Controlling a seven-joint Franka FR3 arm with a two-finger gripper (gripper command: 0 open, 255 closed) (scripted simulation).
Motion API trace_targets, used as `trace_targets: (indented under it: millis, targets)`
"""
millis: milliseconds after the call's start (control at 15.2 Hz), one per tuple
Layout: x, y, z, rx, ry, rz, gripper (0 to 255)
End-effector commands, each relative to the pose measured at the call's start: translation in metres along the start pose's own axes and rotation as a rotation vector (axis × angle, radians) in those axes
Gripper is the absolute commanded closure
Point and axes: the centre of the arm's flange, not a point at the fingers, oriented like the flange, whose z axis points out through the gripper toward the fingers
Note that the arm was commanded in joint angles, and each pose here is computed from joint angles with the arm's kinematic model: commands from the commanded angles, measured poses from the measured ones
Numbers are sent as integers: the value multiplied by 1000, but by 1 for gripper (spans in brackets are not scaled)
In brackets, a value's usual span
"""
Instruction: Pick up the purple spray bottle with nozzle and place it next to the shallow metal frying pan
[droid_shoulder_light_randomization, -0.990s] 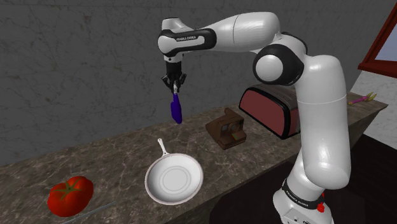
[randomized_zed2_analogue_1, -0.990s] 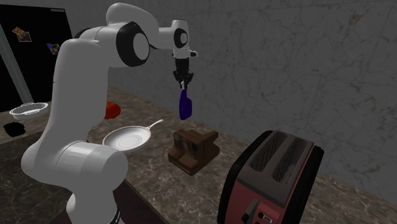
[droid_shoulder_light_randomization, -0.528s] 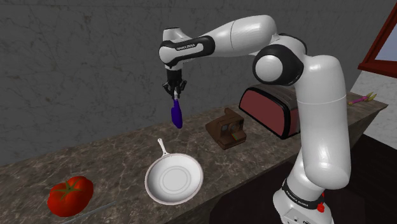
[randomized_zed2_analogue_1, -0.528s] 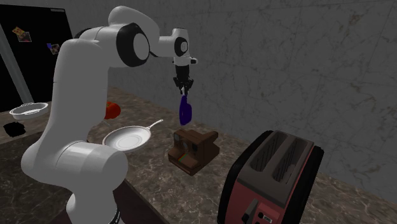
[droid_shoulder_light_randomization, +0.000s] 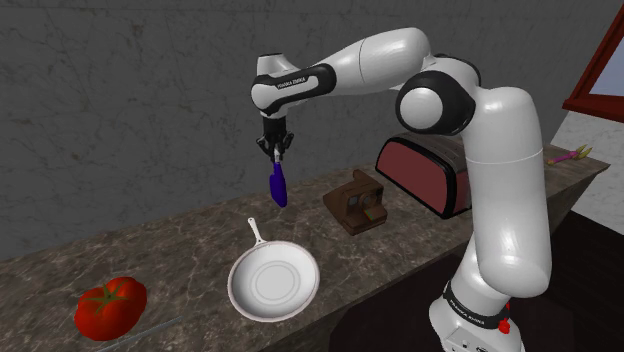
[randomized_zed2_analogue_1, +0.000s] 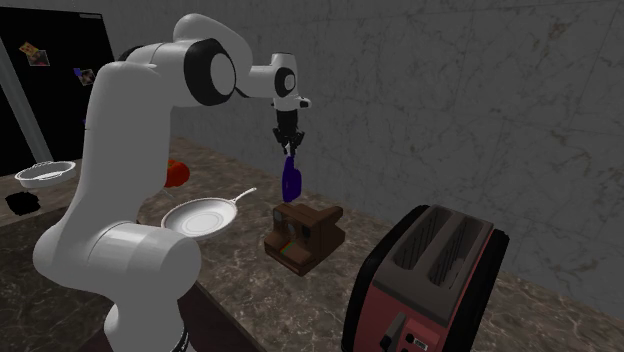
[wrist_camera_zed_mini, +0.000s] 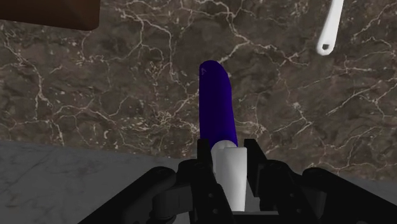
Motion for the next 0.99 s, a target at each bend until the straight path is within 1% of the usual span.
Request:
trace_targets:
  millis: [0,198,264,594,858,924]
  targets:
    - [0,0,0,0,0,0,255]
    - [0,0,0,0,0,0,255]
    - [0,0,0,0,0,0,0]
    - [0,0,0,0,0,0,0]
    - [0,0,-50,0,0,0,0]
    - [0,0,-50,0,0,0,0]
